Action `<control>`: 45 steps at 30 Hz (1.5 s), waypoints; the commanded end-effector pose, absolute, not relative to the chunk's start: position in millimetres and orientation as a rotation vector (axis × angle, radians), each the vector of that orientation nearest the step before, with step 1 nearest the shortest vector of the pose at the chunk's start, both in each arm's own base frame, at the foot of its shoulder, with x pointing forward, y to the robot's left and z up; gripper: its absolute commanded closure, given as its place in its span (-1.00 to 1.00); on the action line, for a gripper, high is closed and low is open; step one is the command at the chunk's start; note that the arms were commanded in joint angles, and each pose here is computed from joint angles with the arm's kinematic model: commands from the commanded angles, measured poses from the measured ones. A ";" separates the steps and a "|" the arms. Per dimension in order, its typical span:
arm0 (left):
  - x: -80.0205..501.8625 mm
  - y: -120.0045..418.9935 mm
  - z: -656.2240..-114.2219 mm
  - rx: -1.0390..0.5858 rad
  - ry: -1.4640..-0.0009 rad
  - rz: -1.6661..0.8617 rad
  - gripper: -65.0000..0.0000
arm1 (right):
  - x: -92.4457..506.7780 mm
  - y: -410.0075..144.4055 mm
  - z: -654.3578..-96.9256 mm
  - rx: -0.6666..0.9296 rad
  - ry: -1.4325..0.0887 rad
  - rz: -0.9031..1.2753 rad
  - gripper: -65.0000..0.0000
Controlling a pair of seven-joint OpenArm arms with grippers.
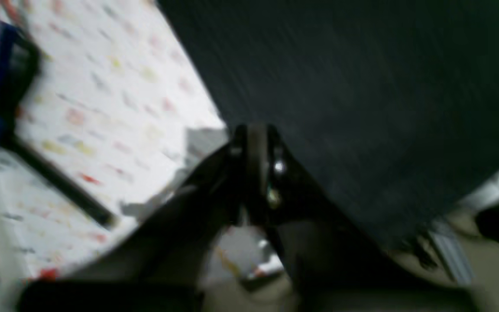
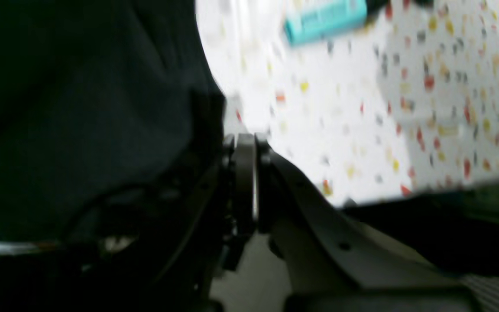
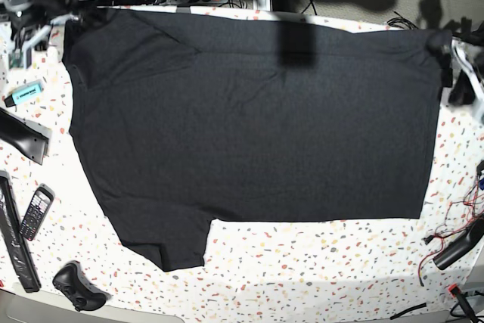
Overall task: Fold the T-shirt properly
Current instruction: 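Lift the collar edge and drag it back with both grippers, then move both grippers to the shirt's side edges near the hem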
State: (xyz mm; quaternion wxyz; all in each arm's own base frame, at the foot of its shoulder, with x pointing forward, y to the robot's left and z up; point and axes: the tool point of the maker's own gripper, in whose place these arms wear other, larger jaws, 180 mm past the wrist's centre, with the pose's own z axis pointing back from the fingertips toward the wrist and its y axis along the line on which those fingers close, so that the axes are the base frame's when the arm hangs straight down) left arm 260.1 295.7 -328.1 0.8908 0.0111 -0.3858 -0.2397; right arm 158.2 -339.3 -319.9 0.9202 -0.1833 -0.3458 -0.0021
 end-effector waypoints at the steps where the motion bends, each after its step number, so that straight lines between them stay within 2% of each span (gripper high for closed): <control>1: 276.4 300.8 -307.9 0.052 -0.869 -0.497 0.40 | 173.1 -339.0 -306.1 -0.374 -0.778 -0.001 0.91; 2: 284.5 303.0 -301.6 0.062 -0.895 -0.483 0.31 | 182.0 -336.6 -301.8 -0.361 -0.808 -0.005 0.80; 4: 301.5 307.0 -288.9 0.059 -0.957 -0.450 0.30 | 200.5 -330.7 -292.1 -0.331 -0.869 0.004 0.60; 6: 317.2 314.9 -281.6 0.029 -1.000 -0.388 0.30 | 217.4 -324.2 -282.3 -0.297 -0.926 0.009 0.53; 11: 356.1 343.2 -277.5 -0.030 -1.052 -0.253 0.30 | 243.8 -308.3 -266.5 -0.192 -1.007 -0.001 0.53; 16: 395.4 332.7 -294.8 -0.127 -1.023 -0.206 0.30 | 249.6 -292.1 -273.8 -0.134 -0.977 0.015 0.53; 20: 431.3 316.3 -314.7 -0.117 -0.949 -0.253 0.30 | 248.4 -285.0 -280.5 -0.119 -0.955 0.023 0.53; 28: 496.1 322.6 -310.9 -0.141 -0.927 -0.106 0.31 | 240.4 -285.6 -290.9 -0.117 -0.883 0.016 0.53; 36: 499.1 315.8 -354.6 -0.104 -0.814 -0.012 0.34 | 231.2 -286.4 -301.2 -0.117 -0.807 0.011 0.53; 45: 480.5 319.7 -386.1 -0.057 -0.772 0.001 0.34 | 229.9 -286.5 -302.5 -0.117 -0.796 0.011 0.53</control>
